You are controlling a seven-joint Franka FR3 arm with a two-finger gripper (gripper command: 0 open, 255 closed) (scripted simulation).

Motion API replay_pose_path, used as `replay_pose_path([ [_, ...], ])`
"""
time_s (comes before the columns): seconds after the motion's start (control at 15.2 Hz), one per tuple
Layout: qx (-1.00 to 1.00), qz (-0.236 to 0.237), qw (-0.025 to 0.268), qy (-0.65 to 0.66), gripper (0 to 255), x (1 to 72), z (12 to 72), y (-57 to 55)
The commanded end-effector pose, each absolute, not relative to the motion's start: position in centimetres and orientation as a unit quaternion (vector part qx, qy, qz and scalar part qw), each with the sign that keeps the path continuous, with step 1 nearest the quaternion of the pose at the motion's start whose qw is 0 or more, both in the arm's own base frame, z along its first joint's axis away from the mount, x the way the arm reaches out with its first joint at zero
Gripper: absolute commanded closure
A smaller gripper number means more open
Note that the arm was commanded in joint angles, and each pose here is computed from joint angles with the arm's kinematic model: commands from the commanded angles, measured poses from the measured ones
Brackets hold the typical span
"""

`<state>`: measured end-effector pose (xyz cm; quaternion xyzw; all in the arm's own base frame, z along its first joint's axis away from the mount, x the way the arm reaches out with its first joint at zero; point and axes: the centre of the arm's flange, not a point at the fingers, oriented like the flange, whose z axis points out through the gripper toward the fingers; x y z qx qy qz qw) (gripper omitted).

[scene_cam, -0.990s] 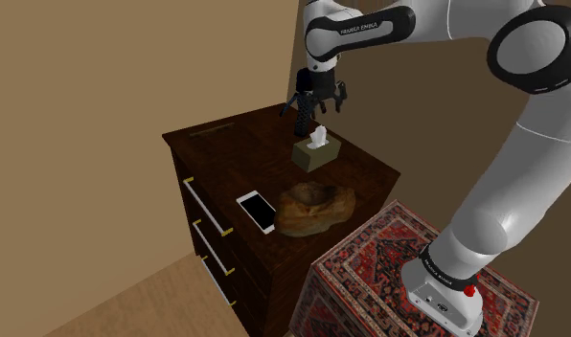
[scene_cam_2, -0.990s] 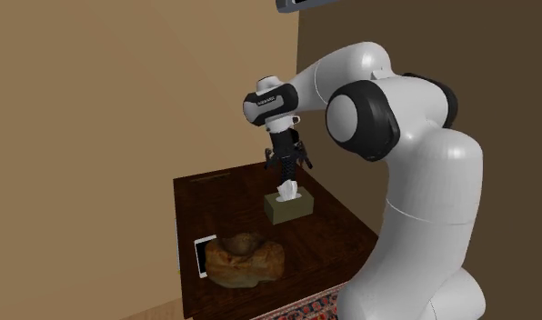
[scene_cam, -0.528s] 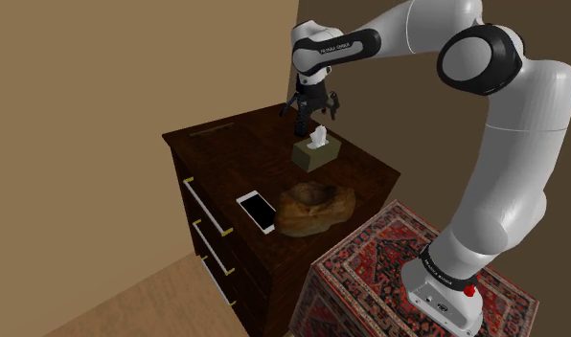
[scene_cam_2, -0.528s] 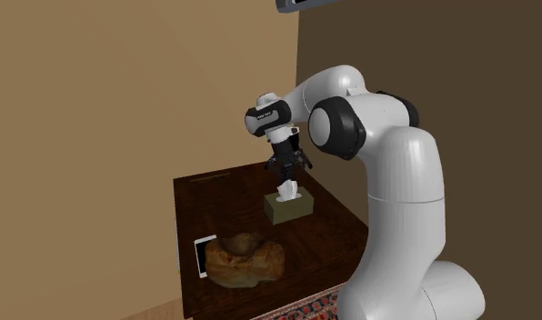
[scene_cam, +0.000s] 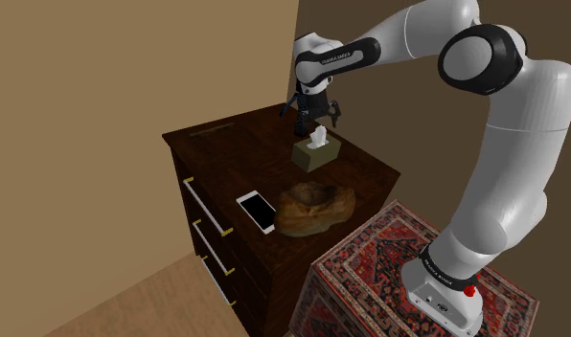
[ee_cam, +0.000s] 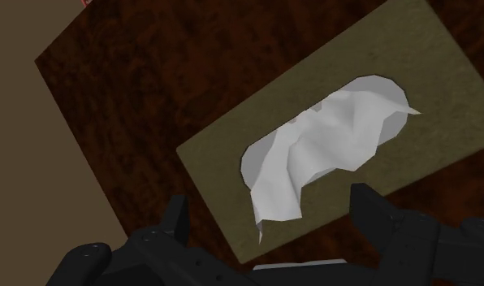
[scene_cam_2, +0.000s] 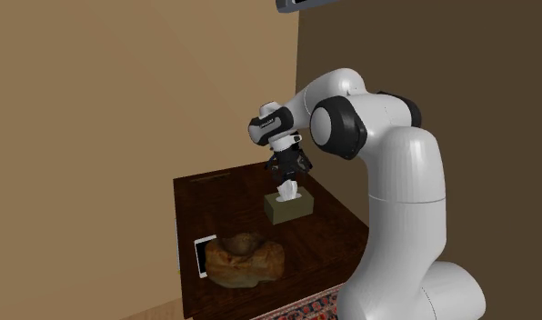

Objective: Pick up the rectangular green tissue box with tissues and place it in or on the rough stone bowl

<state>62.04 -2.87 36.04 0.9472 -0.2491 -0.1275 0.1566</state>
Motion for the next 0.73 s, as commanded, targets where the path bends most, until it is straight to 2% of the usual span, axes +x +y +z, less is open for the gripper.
replay_pose_path([
  [0.0, 0.947, -0.127, 0.157, -0.249, 0, 62.01, 35.95, -2.89],
  [0.26, 0.947, -0.127, 0.157, -0.249, 0, 62.01, 35.96, -2.89],
  [0.33, 0.947, -0.127, 0.157, -0.249, 255, 62.01, 35.96, -2.89],
  [0.66, 0.947, -0.127, 0.157, -0.249, 255, 61.98, 36.03, -2.86],
])
